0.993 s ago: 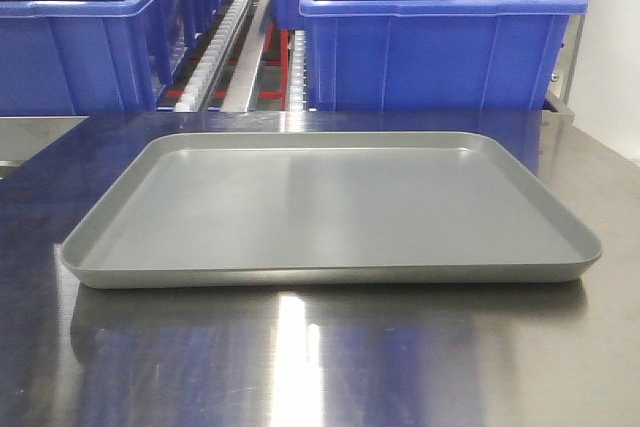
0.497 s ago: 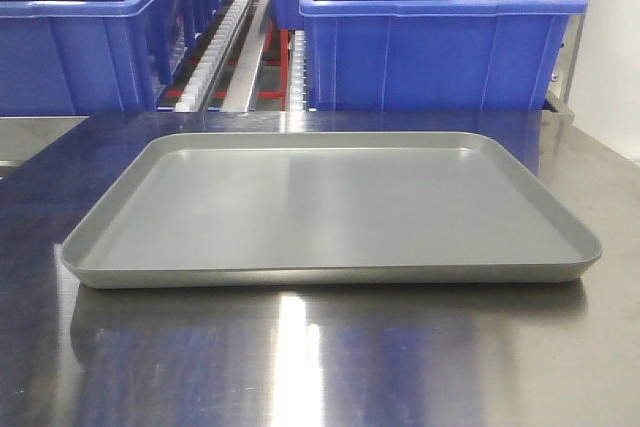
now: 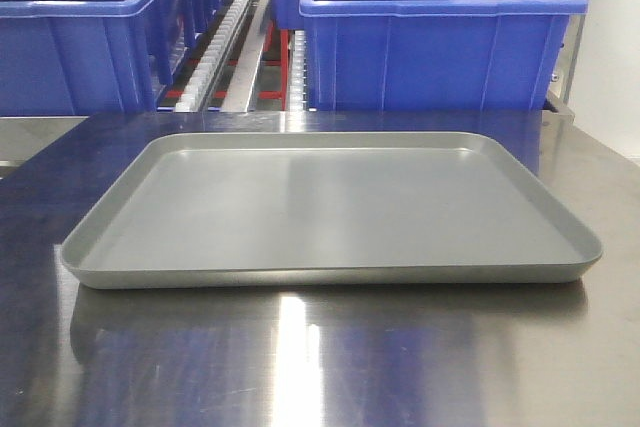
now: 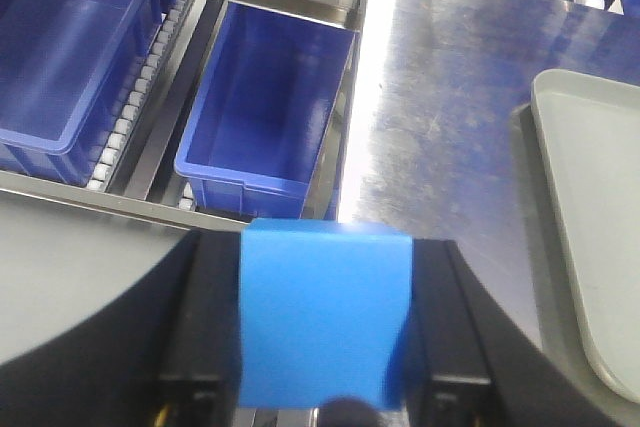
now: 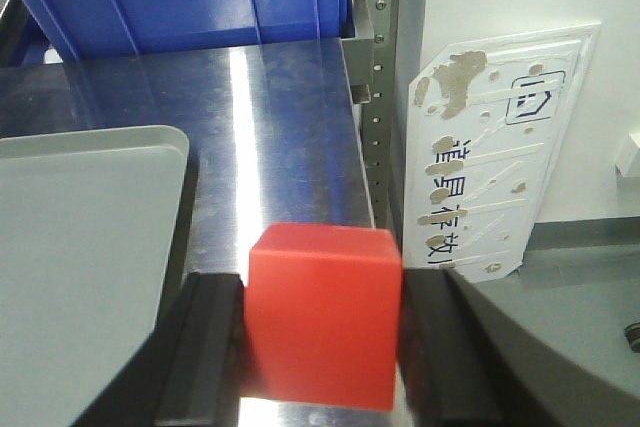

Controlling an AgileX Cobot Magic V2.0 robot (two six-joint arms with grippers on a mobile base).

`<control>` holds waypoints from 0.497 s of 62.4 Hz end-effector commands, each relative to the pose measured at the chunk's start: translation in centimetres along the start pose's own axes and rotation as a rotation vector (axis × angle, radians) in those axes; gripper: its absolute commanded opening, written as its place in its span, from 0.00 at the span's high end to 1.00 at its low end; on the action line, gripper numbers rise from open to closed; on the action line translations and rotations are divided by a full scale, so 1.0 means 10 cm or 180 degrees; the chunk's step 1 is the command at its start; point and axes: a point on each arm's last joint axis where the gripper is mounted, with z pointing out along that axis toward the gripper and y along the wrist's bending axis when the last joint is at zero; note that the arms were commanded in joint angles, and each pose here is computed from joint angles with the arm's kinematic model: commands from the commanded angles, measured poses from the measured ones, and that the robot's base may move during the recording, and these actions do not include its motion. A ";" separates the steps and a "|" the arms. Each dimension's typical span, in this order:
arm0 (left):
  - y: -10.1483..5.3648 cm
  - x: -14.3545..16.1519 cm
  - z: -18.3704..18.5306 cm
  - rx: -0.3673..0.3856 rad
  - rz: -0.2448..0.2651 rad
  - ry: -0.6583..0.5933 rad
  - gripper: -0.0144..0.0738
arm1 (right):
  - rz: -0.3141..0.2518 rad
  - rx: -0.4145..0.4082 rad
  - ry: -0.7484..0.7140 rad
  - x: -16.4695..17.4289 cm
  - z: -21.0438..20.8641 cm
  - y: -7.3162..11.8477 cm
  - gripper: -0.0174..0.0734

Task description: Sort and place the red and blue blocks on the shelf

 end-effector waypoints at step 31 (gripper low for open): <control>-0.05 -0.15 -0.04 0.0116 0.0008 -0.0306 0.70 | -0.0034 -0.0017 -0.0375 -0.17 -0.03 0.01 0.75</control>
